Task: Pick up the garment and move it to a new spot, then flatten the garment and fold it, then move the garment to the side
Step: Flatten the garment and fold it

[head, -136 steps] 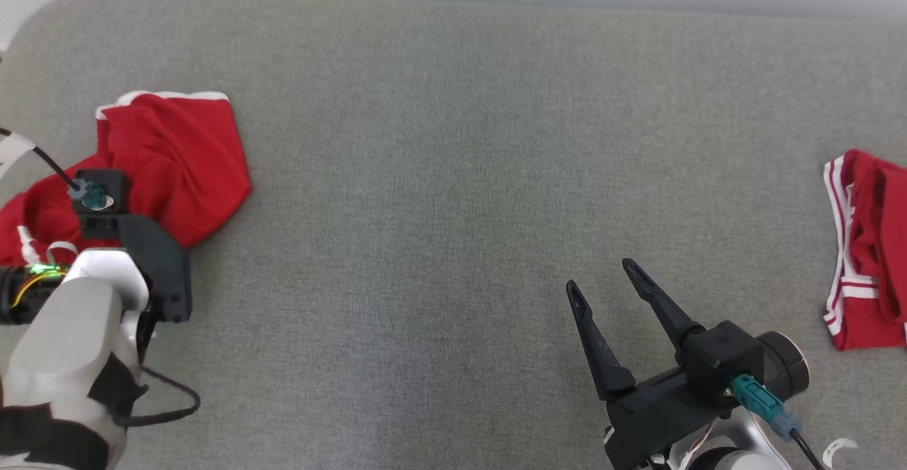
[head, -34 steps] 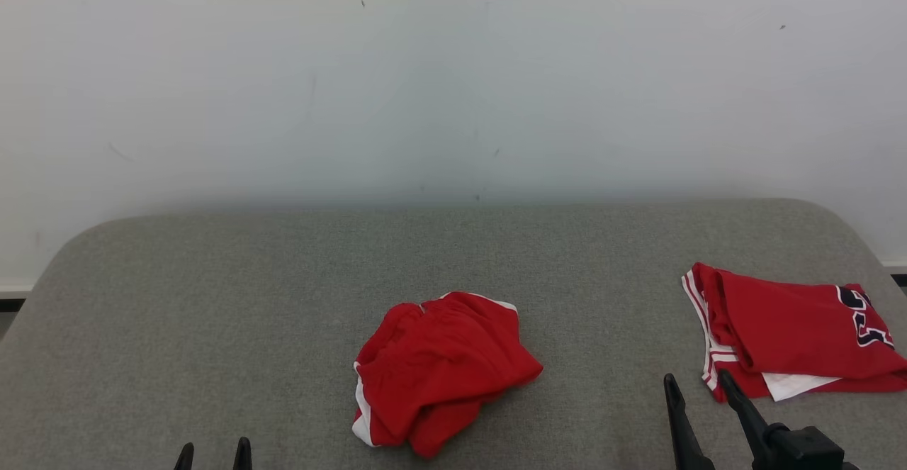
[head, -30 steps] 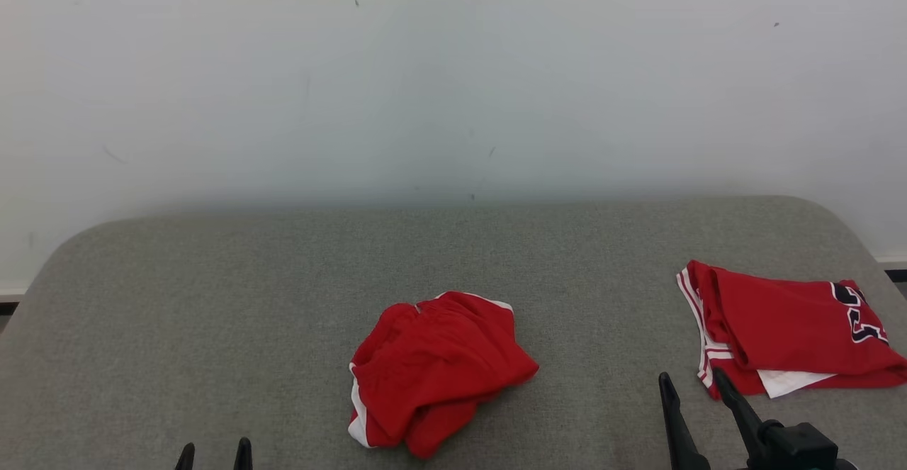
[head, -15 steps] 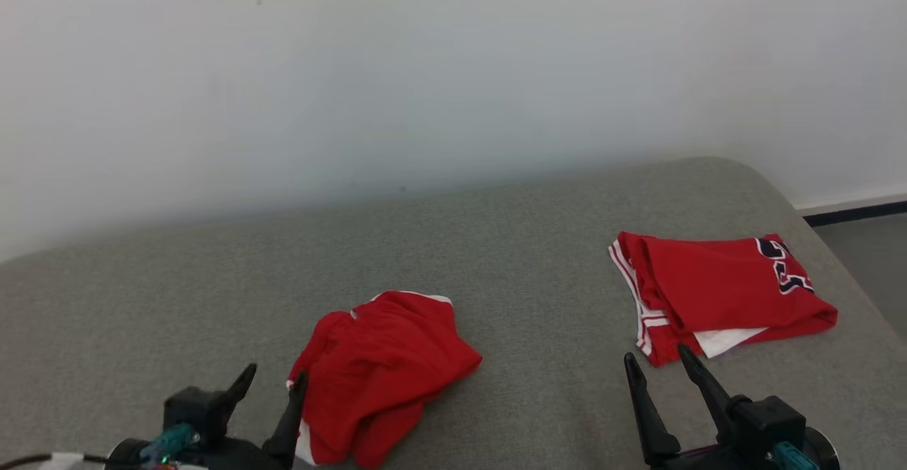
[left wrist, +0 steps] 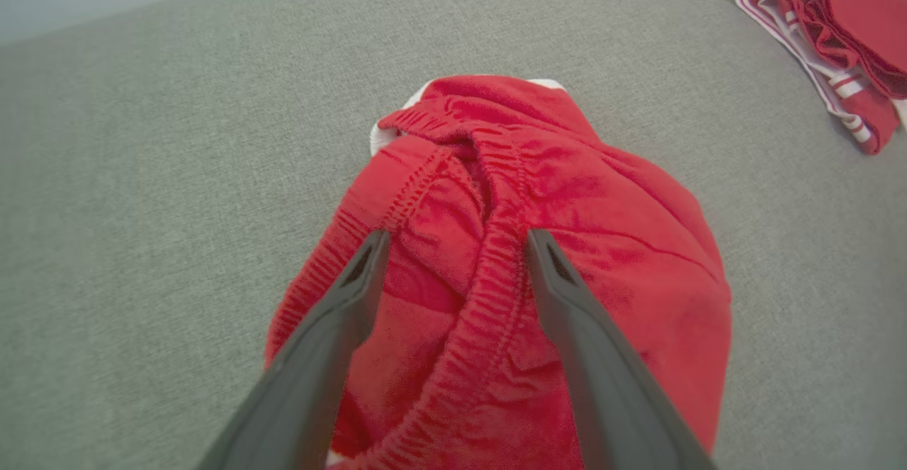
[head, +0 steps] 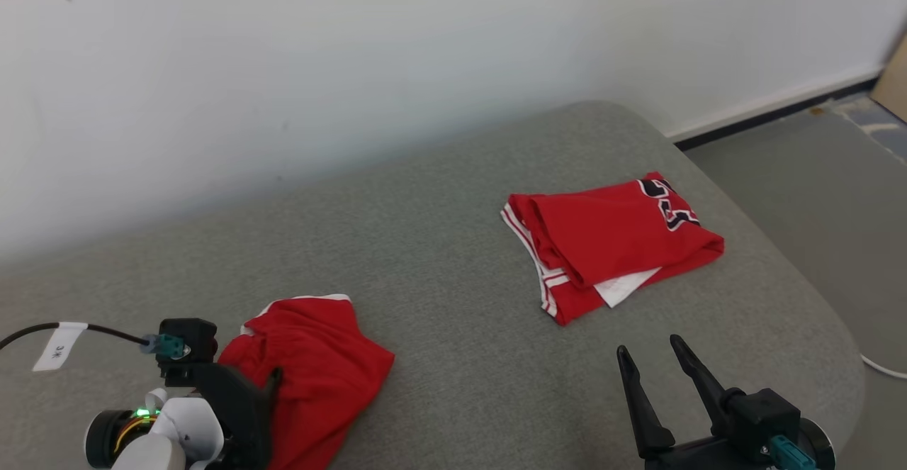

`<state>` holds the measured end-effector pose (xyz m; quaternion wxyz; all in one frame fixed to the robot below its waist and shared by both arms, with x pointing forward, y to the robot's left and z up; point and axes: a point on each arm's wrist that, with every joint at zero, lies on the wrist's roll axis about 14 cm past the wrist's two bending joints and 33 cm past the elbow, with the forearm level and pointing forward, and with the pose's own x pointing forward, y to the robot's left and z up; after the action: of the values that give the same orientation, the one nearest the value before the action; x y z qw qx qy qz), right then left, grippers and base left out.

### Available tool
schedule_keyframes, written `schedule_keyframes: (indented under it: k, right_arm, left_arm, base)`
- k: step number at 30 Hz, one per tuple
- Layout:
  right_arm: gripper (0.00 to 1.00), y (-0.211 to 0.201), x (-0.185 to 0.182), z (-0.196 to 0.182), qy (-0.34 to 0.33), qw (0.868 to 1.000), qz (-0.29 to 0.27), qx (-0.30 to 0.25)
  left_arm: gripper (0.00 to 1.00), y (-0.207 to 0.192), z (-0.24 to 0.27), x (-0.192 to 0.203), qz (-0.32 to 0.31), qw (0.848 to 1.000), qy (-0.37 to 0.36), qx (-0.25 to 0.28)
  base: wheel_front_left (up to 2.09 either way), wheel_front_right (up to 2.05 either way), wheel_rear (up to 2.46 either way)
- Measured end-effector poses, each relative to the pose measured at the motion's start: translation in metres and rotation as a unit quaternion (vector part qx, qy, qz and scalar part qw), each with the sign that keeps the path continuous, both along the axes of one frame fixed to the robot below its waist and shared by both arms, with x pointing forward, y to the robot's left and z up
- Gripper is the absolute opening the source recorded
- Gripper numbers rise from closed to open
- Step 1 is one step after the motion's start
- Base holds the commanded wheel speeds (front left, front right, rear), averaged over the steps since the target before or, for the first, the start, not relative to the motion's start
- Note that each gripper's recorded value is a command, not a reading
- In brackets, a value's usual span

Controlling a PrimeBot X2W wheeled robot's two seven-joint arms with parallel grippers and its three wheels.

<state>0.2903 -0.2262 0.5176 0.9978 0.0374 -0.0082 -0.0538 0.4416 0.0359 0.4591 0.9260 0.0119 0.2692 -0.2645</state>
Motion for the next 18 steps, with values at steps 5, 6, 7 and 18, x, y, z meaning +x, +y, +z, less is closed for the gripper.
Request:
schedule_keyframes:
  k: [5,6,7,18]
  right_arm:
    - [1.0,-0.013,-0.009,-0.005,0.01,1.0,-0.025,-0.002]
    - [1.0,-0.015,-0.01,-0.005,0.011,1.0,-0.028,-0.003]
    - [1.0,-0.016,-0.01,-0.006,0.012,0.999,-0.031,-0.003]
    - [1.0,-0.008,-0.005,-0.002,0.006,1.0,-0.015,-0.005]
  left_arm:
    - [0.38,-0.019,-0.016,-0.003,-0.013,0.998,0.054,0.008]
    - [0.38,-0.022,-0.017,-0.004,-0.014,0.998,0.061,0.009]
    - [0.38,-0.025,-0.02,-0.006,-0.014,0.997,0.071,0.01]
    - [1.0,-0.019,-0.01,-0.014,-0.003,0.998,0.043,0.044]
  base:
    - [0.0,0.0,0.0]
    - [0.0,0.0,0.0]
    - [0.0,0.0,0.0]
    - [0.0,0.0,0.0]
